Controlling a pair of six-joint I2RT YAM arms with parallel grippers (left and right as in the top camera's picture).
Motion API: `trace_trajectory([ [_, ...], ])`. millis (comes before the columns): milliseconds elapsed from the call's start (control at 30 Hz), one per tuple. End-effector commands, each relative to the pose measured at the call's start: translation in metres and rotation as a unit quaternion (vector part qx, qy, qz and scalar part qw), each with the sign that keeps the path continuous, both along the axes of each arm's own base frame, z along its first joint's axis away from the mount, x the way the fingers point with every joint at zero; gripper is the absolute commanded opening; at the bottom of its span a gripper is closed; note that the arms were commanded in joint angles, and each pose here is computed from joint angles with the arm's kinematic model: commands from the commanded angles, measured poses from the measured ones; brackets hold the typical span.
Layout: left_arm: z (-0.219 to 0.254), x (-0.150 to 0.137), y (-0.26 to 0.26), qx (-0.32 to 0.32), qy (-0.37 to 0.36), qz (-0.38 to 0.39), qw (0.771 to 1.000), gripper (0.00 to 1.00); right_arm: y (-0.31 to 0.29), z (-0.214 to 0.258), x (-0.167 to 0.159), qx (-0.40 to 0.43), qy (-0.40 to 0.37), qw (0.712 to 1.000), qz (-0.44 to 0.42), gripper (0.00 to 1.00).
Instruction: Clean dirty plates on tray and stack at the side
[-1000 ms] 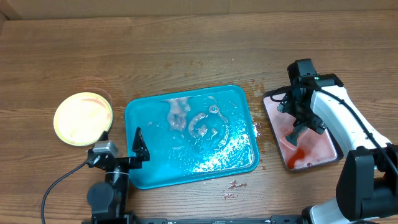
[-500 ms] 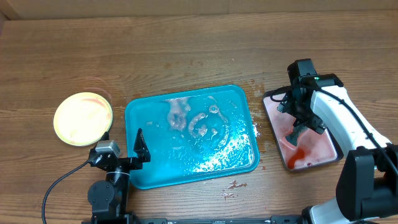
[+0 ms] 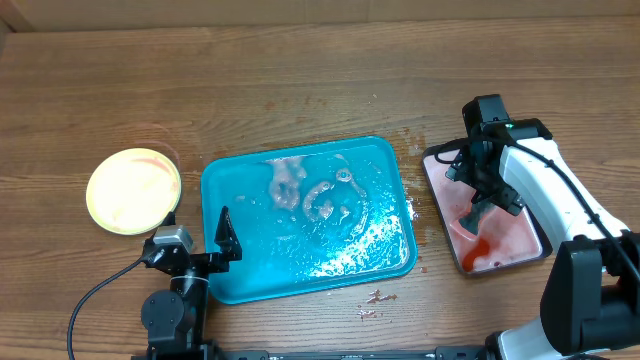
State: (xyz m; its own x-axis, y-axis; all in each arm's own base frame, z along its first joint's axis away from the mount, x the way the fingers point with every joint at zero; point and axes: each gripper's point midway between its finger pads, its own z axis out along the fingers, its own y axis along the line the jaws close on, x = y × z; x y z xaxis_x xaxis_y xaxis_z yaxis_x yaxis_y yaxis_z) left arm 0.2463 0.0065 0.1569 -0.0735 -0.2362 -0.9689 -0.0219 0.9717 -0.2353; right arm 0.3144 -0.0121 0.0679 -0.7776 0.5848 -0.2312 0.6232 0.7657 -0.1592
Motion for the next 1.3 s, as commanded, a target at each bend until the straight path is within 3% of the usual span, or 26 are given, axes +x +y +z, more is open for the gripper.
trace_trajectory([
  [0,0.0,0.0,-0.001,0.012,-0.002,-0.002,1.0,1.0,-0.003,0.002,0.002,-0.006,-0.006,1.0,-0.002,1.0],
  [733,0.0,0.0,-0.001,0.012,-0.002,-0.002,1.0,1.0,-0.001,0.014,0.006,-0.003,-0.03,1.0,-0.001,1.0],
  [833,0.0,0.0,-0.001,0.012,-0.002,-0.002,1.0,1.0,0.003,0.035,0.017,0.012,-0.084,0.996,-0.002,1.0],
  [1000,0.0,0.0,-0.001,0.012,-0.002,-0.002,1.0,1.0,0.013,0.118,0.044,0.054,-0.263,0.963,0.006,1.0],
  [1267,0.0,0.0,-0.001,0.012,-0.002,-0.002,1.0,1.0,0.01,0.242,0.021,0.068,-0.46,0.885,0.018,1.0],
])
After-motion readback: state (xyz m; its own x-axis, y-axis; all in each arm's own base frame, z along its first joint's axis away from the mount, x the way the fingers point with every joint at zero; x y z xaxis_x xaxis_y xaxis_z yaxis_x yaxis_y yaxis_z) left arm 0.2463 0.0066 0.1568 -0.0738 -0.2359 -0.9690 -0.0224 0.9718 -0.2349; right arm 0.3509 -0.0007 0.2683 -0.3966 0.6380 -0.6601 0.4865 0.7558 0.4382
